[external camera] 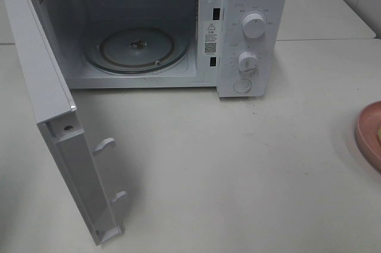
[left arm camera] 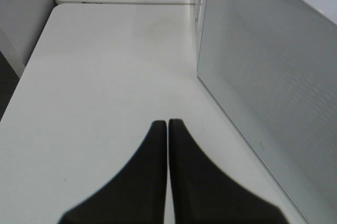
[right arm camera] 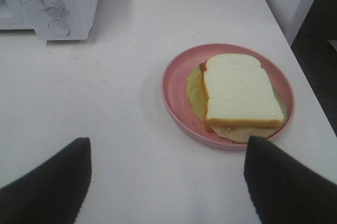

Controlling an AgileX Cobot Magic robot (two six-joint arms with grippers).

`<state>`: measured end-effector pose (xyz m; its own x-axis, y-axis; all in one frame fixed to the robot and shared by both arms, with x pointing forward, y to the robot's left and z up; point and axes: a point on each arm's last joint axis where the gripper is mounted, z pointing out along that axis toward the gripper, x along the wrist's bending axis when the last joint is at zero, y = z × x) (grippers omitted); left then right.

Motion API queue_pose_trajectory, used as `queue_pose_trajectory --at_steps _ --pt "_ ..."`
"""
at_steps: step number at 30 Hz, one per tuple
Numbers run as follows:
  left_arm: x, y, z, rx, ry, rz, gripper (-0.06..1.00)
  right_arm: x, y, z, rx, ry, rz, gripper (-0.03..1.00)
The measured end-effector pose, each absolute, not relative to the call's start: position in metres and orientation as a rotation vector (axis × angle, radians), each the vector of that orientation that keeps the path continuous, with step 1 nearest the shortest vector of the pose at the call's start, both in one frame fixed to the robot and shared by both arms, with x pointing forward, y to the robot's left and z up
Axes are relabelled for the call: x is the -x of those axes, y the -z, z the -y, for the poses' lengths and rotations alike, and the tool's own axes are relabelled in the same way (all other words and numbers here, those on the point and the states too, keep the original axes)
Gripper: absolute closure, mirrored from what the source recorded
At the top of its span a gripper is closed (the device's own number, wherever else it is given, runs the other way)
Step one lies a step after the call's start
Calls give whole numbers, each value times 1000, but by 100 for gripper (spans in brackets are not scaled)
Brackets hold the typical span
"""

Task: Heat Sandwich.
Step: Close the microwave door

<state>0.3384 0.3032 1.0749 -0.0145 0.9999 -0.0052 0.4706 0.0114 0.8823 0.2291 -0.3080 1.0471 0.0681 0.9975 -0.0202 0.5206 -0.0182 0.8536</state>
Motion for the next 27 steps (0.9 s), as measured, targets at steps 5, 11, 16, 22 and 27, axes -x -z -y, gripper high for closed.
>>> queue_pose_trajectory --at_steps 5,11,16,22,27 --pt "-360 -1057 -305 -1526 -1016 -1509 94 -229 -1047 308 -1631 -843 -1541 20" --pt "-376 -1030 -307 -1484 -1096 -1445 94 -229 -1047 308 -1631 -843 -1541 20" --pt "-390 -1012 -308 -1424 -1155 -1398 94 -229 -1047 308 -1631 -843 -1541 20" --pt "-408 -1004 -307 -1415 -1193 -1336 94 -229 -1047 308 -1631 -843 -1541 20" --pt "-422 -994 -294 -1503 -1169 -1221 94 -229 -1047 308 -1631 -843 -1541 20"
